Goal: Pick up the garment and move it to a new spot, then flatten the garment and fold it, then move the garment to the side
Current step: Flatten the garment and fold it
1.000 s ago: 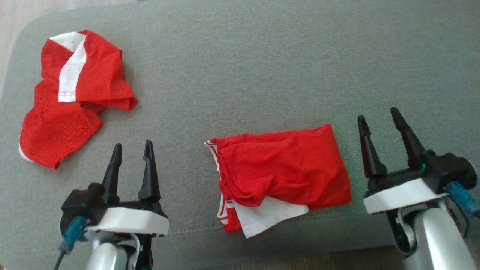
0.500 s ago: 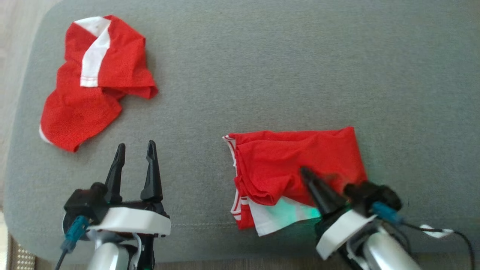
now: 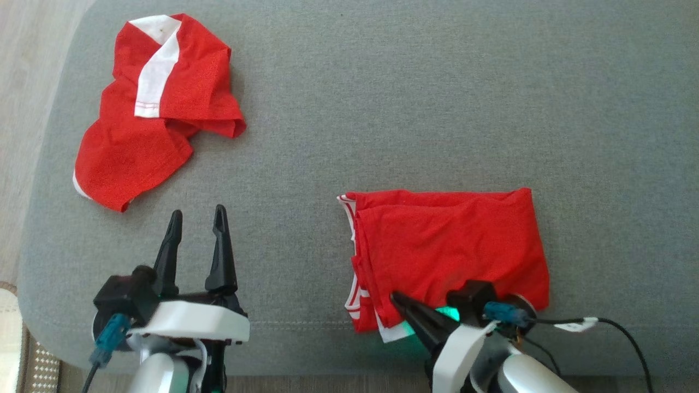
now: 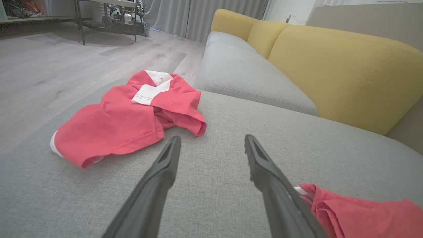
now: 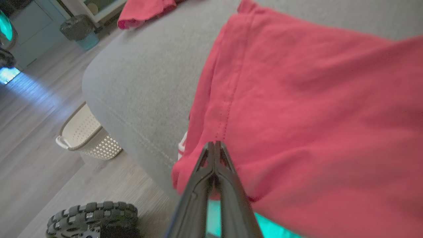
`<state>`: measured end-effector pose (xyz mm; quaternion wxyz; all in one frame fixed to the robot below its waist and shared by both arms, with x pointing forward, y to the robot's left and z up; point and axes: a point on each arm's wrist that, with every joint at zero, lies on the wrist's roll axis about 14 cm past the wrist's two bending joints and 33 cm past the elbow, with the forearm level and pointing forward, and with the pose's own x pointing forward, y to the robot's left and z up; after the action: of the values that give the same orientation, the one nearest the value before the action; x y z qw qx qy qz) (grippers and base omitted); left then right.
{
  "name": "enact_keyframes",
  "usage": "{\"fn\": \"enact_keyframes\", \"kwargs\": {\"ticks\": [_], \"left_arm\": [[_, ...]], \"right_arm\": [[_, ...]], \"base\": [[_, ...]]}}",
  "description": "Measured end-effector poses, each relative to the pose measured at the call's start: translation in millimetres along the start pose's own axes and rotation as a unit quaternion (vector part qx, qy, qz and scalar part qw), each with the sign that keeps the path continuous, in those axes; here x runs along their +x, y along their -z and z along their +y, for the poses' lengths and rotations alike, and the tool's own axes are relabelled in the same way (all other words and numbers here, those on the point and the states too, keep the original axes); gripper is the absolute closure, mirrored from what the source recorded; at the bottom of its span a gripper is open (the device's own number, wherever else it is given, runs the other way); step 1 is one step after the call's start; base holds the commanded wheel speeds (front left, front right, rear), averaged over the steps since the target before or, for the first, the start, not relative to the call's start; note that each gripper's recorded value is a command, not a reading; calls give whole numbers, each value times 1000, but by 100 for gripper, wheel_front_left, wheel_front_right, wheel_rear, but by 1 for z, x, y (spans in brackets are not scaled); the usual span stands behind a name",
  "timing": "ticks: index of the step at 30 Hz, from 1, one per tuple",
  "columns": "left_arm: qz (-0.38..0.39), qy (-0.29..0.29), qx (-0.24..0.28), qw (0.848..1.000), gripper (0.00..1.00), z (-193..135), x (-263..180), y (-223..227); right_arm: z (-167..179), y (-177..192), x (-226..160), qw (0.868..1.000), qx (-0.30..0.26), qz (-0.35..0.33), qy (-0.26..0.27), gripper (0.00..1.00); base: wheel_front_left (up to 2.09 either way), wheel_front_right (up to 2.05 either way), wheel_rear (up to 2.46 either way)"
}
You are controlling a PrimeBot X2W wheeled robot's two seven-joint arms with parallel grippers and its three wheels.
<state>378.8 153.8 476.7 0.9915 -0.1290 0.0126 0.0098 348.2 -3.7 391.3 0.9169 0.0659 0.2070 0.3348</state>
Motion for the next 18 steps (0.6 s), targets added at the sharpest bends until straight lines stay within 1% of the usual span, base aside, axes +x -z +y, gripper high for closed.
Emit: {"fn": "enact_keyframes", "kwargs": {"ticks": [2,4,9,12,14,16,18], "left_arm": [[0,2,-1,1000,0,-1,0,0],[0,5,-1,1000,0,-3,1,0],[1,13,-3,1000,0,-9,2,1],[1,19,-3,1000,0,-13,4,1],[0,22,-2,1000,0,-14,6,1],[-2,24,-2,1000,0,-15,8,0],[-4,29,-3,1000,0,-18,9,-1]], "right_arm": [[2,9,-2,1000,7,25,-4,100],[0,16,-5,999,2,41,-3,100],[-8,13,-9,999,3,37,10,100],[-15,-5,-10,1000,9,-3,24,100],[-29,-29,-11,998,7,-51,43,100],[-49,-60,-16,992,-2,-106,70,100],[-69,-89,-26,982,-16,-158,100,100]], "base": [[0,0,0],[0,0,0],[0,0,0],[0,0,0],[0,0,0],[0,0,0],[0,0,0]]}}
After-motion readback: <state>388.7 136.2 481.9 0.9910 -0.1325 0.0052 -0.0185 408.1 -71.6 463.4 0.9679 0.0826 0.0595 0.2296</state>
